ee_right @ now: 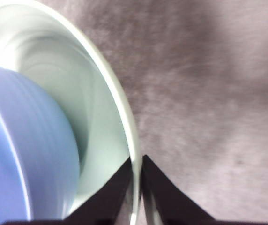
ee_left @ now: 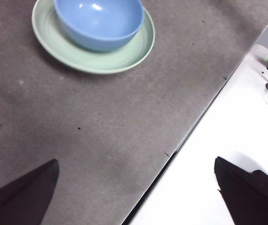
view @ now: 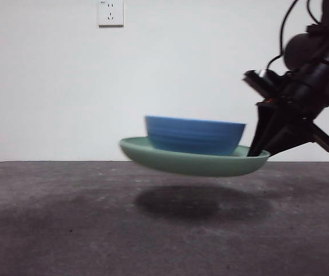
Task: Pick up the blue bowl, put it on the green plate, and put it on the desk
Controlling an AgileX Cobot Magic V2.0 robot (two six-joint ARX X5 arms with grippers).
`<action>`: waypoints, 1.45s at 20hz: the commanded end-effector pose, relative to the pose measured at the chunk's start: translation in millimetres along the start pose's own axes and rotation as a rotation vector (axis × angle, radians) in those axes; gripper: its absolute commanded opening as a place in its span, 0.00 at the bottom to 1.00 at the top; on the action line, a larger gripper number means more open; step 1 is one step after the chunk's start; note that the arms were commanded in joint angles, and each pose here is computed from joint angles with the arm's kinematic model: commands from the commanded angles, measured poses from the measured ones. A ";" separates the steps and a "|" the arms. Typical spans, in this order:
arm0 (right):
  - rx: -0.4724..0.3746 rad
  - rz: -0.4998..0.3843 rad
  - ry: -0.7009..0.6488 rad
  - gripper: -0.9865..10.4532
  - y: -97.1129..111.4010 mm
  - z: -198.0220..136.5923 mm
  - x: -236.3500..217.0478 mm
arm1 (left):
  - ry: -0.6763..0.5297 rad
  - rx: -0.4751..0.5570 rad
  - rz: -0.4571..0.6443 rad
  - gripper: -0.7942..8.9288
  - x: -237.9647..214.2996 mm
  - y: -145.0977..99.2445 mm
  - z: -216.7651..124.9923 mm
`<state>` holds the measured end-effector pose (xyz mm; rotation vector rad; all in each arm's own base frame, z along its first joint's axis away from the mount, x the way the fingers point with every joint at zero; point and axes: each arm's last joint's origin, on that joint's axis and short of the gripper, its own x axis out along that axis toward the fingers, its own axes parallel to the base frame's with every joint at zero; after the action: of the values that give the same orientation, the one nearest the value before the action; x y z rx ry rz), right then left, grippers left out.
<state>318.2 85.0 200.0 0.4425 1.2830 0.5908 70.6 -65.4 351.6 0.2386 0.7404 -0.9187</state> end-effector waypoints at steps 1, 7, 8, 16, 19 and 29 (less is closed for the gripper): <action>0.009 -0.034 -0.006 0.09 18.5 1.4 11.7 | -0.011 0.003 -0.007 0.63 -2.2 -0.9 2.8; -0.019 -0.016 -0.005 0.09 47.9 -2.9 47.8 | -0.011 0.004 -0.007 0.63 -2.2 -0.9 2.7; -0.012 -0.022 0.000 0.09 47.6 -2.9 54.8 | -0.011 0.004 -0.007 0.63 -2.2 -0.9 2.7; 0.042 -0.035 0.036 0.10 34.3 -1.7 82.8 | -0.010 0.004 -0.007 0.63 -2.2 -0.9 2.7; 0.047 -0.052 0.029 0.34 34.5 -1.8 83.2 | -0.011 0.004 -0.007 0.63 -2.2 -0.9 2.8; -0.059 -0.127 -0.137 0.40 59.8 20.5 40.1 | -0.003 -0.024 -0.007 0.63 -2.2 -1.0 2.0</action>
<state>331.9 154.4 203.4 0.3674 1.1894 0.4565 69.8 -64.9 350.6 0.2323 0.7594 -0.9135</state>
